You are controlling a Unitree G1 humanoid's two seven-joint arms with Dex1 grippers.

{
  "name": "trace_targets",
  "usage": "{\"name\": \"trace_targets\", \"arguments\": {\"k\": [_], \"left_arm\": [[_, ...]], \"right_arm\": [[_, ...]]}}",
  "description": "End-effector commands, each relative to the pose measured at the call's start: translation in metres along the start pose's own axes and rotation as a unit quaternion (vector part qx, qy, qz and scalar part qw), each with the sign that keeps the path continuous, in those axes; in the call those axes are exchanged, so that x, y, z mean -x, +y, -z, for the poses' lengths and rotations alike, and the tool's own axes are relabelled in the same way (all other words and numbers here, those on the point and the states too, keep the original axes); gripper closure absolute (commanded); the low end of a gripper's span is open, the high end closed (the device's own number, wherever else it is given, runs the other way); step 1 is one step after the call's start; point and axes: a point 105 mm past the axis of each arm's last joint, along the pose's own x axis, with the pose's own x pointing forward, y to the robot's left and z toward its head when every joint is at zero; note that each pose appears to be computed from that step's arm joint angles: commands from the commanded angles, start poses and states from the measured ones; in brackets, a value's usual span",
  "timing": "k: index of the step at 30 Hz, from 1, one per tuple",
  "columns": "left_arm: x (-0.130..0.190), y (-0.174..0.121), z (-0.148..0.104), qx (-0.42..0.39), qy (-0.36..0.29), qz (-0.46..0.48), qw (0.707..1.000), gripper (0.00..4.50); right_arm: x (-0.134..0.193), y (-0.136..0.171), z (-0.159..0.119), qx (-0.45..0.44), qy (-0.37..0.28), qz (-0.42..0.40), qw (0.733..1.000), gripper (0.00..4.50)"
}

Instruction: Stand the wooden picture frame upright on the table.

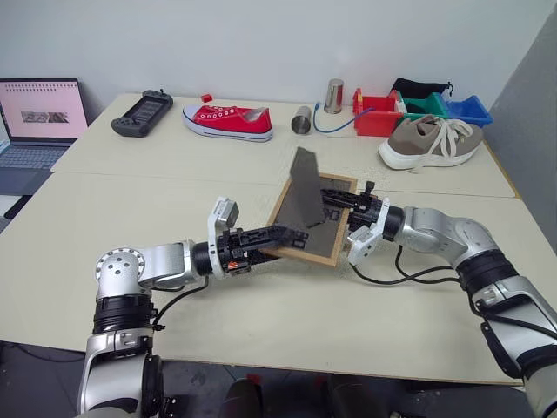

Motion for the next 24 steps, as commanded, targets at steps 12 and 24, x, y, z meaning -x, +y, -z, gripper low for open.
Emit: {"name": "trace_targets", "arguments": {"k": [12, 24], "left_arm": [[0.065, -0.014, -0.031, -0.23, -0.023, -0.173, 0.957, 0.01], [0.069, -0.019, -0.039, -0.48, -0.053, -0.259, 0.837, 0.01]], "right_arm": [[-0.005, -0.018, 0.02, -0.254, 0.055, 0.082, 0.962, 3.63], [-0.04, -0.016, 0.013, -0.769, -0.006, 0.032, 0.638, 3.63]]}}
